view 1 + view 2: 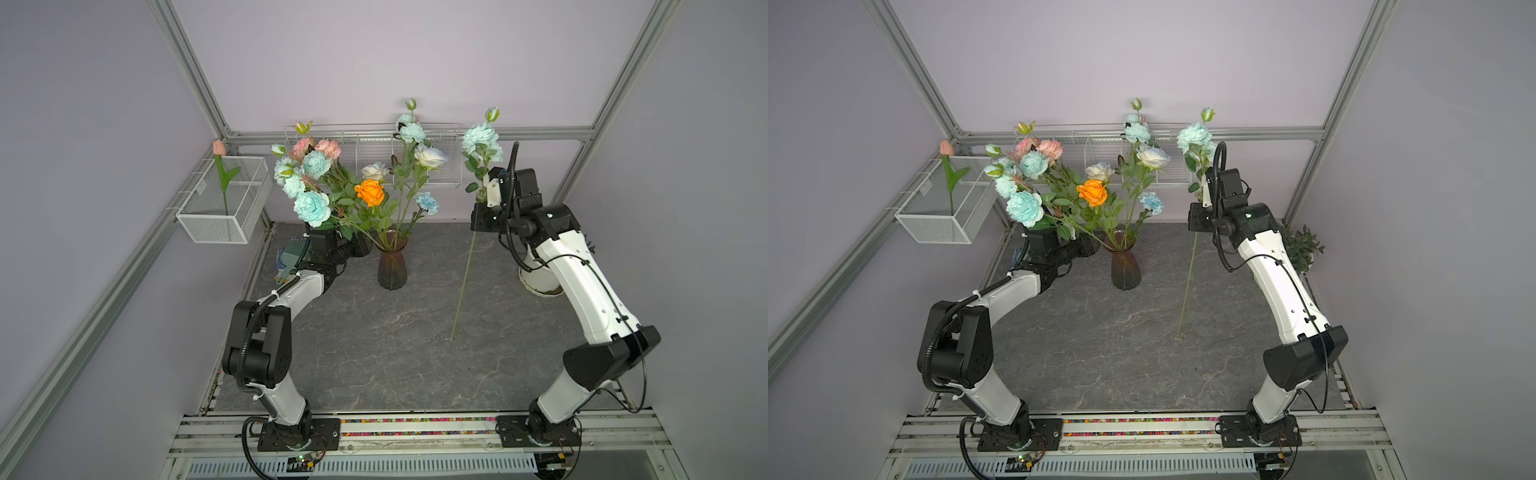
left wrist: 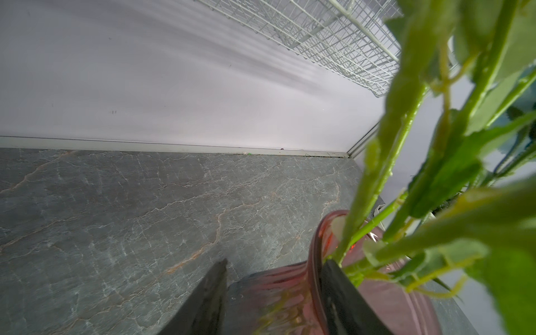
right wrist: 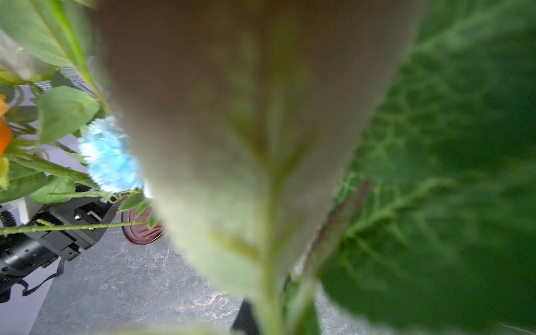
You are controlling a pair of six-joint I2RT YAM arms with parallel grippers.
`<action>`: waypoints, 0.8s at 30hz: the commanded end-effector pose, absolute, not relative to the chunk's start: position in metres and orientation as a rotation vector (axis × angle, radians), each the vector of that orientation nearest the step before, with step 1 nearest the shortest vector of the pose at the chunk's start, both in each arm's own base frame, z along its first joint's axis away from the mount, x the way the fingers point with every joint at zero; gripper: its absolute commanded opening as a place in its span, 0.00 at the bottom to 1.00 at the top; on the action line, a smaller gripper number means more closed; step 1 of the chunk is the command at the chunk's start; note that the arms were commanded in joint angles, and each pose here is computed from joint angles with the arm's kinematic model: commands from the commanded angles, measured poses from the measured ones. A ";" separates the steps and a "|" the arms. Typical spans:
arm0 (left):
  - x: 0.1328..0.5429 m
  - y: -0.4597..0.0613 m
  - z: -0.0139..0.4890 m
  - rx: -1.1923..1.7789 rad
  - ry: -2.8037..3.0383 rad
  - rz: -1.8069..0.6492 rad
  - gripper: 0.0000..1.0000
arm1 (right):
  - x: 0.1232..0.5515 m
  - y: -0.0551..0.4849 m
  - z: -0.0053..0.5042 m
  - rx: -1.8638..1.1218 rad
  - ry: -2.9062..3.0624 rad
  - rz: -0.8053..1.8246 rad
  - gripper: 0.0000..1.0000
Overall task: Pick out blue flowers from the vase
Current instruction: Place the flower at the center of the board.
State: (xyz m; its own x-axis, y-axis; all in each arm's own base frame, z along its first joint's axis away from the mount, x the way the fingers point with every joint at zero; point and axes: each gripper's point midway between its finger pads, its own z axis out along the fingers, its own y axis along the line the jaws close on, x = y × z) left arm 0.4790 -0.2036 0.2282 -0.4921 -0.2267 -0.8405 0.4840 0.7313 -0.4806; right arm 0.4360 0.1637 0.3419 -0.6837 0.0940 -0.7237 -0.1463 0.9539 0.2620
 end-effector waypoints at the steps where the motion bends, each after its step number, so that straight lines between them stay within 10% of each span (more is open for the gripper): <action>1: 0.476 -0.205 0.231 0.203 1.929 -0.850 0.54 | 0.453 0.164 0.324 0.015 2.318 0.474 0.06; 24: 0.473 -0.201 0.226 0.198 1.945 -0.826 0.54 | 0.497 0.179 0.152 0.079 2.615 0.462 0.07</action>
